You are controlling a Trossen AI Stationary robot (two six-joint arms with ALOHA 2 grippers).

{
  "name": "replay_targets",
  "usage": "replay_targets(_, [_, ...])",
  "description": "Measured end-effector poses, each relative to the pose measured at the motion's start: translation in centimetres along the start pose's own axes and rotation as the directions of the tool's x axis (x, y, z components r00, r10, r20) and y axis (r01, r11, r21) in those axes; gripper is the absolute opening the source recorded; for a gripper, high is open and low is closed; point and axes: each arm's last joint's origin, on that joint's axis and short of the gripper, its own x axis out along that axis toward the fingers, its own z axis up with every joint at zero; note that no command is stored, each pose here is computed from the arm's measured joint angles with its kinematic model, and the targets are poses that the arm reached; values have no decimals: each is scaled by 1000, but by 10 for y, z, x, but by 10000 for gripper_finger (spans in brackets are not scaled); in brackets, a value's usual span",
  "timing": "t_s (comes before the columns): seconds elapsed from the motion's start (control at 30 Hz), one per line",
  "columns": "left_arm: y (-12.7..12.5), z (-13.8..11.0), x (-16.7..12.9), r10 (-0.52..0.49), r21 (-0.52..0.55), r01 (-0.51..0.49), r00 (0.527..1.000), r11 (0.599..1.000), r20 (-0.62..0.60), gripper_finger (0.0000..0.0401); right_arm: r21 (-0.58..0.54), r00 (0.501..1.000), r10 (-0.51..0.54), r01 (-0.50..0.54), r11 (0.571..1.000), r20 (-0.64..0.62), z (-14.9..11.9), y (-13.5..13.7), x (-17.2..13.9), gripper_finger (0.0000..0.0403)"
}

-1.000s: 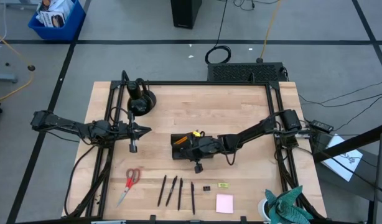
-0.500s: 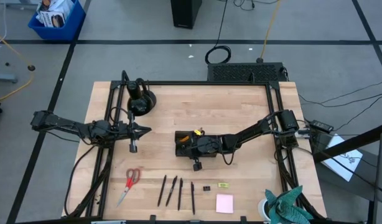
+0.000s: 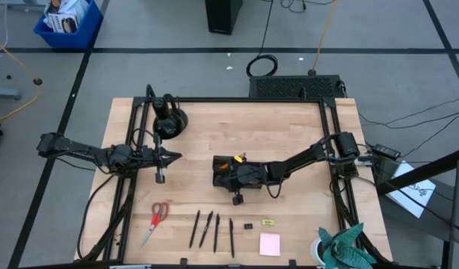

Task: Pick and place office supplies into organizer
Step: Adjust the black desk organizer

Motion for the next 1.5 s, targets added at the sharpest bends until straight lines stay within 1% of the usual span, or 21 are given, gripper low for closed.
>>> replay_targets(0.13, [0,0,0,0,0,0,1000,1000,0,21,-51,997,17,-13,999,81,24,8,-17,69])
replay_targets(0.2, [0,0,0,0,0,0,1000,1000,0,21,-56,994,41,-36,998,100,36,15,-28,70])
replay_targets(0.23, [0,0,0,0,0,0,1000,1000,0,21,-63,994,59,-54,997,90,39,20,-33,70])
replay_targets(0.3, [0,0,0,0,0,0,1000,1000,0,21,-89,994,104,-101,991,32,41,32,-44,67])
replay_targets(0.37, [0,0,0,0,0,0,1000,1000,0,21,-91,986,149,-155,984,-73,36,44,-52,60])
replay_targets(0.43, [0,0,0,0,0,0,1000,1000,0,21,-66,965,174,-190,980,-197,26,53,-58,46])
replay_targets(0.5, [0,0,0,0,-1,0,1000,1000,0,21,-44,942,156,-176,983,-296,15,59,-62,24])
replay_targets(0.57, [0,0,0,0,-7,0,1000,1000,0,21,-39,929,137,-160,986,-343,4,64,-65,7])
replay_targets(0.77, [0,0,0,0,-27,0,1000,1000,0,21,22,892,132,-136,990,-432,-29,69,-72,1])
replay_targets(0.87, [0,0,0,0,-17,0,1000,1000,0,21,27,879,70,-65,998,-471,-43,67,-76,2])
replay_targets(0.97, [0,0,0,0,-15,0,1000,1000,0,21,18,875,9,0,1000,-485,-49,65,-79,1])
replay_targets(1.1, [0,0,0,0,-15,0,1000,1000,0,21,16,866,-10,21,1000,-500,-52,62,-79,1])
replay_targets(1.23, [0,0,0,0,-20,0,1000,1000,0,21,-13,850,-76,81,997,-521,-54,58,-80,1])
replay_targets(1.43, [0,0,0,0,-16,0,1000,1000,0,21,-14,848,-81,87,996,-523,-55,58,-80,0])
replay_targets(1.5, [0,0,0,0,-16,0,1000,1000,0,21,-9,851,-46,49,999,-522,-54,59,-80,0])
